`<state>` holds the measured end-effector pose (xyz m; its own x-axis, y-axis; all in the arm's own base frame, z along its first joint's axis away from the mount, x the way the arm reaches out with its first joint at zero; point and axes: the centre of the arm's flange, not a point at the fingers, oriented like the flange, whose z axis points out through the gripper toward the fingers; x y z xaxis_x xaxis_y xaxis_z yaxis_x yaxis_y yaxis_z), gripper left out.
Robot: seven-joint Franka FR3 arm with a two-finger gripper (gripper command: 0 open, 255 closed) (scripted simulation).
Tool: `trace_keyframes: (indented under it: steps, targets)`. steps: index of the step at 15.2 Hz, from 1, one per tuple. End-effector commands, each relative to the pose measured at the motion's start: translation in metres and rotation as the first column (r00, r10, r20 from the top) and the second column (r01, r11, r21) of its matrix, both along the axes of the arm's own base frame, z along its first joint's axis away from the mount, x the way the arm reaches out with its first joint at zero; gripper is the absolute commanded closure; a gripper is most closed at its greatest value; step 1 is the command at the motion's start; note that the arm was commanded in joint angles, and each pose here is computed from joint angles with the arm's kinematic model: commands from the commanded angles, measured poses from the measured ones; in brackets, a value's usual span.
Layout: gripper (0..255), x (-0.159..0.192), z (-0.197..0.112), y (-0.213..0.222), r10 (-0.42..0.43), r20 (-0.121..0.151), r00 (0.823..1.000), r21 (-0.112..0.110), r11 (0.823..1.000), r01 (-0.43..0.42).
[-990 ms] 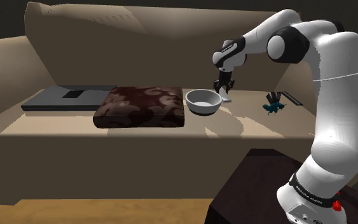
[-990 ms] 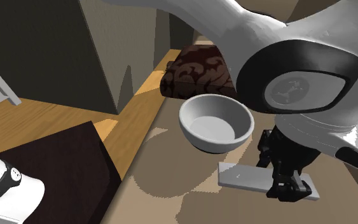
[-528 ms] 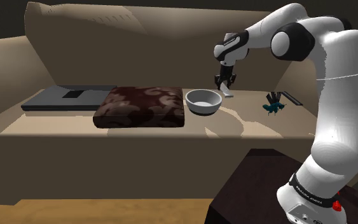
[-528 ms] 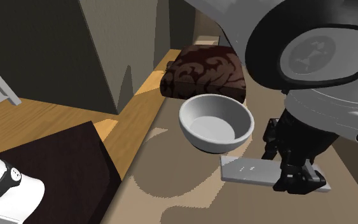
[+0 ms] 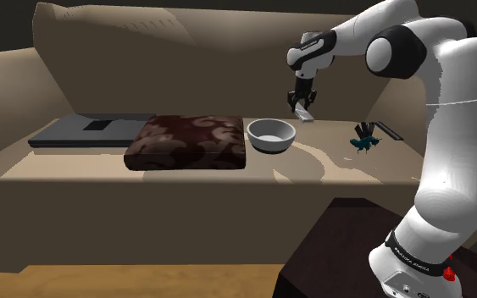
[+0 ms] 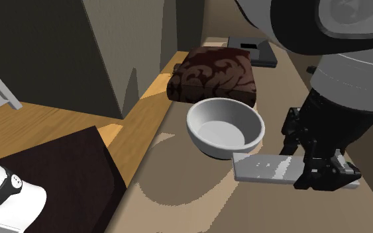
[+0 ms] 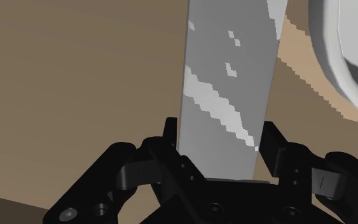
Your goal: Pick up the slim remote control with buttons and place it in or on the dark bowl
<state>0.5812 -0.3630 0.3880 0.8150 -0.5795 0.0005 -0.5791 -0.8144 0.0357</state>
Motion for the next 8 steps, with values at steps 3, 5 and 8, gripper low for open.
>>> trace_keyframes:
  steps: [3,5,8]
  targets:
    - [255,0.0,0.021,0.001,0.0,0.0,1.0,0.0,1.0,0.0]
    - [255,0.0,0.032,0.001,0.0,0.0,1.0,0.0,1.0,0.0]
    - [255,0.0,0.048,0.001,0.0,0.0,1.0,0.0,1.0,0.0]
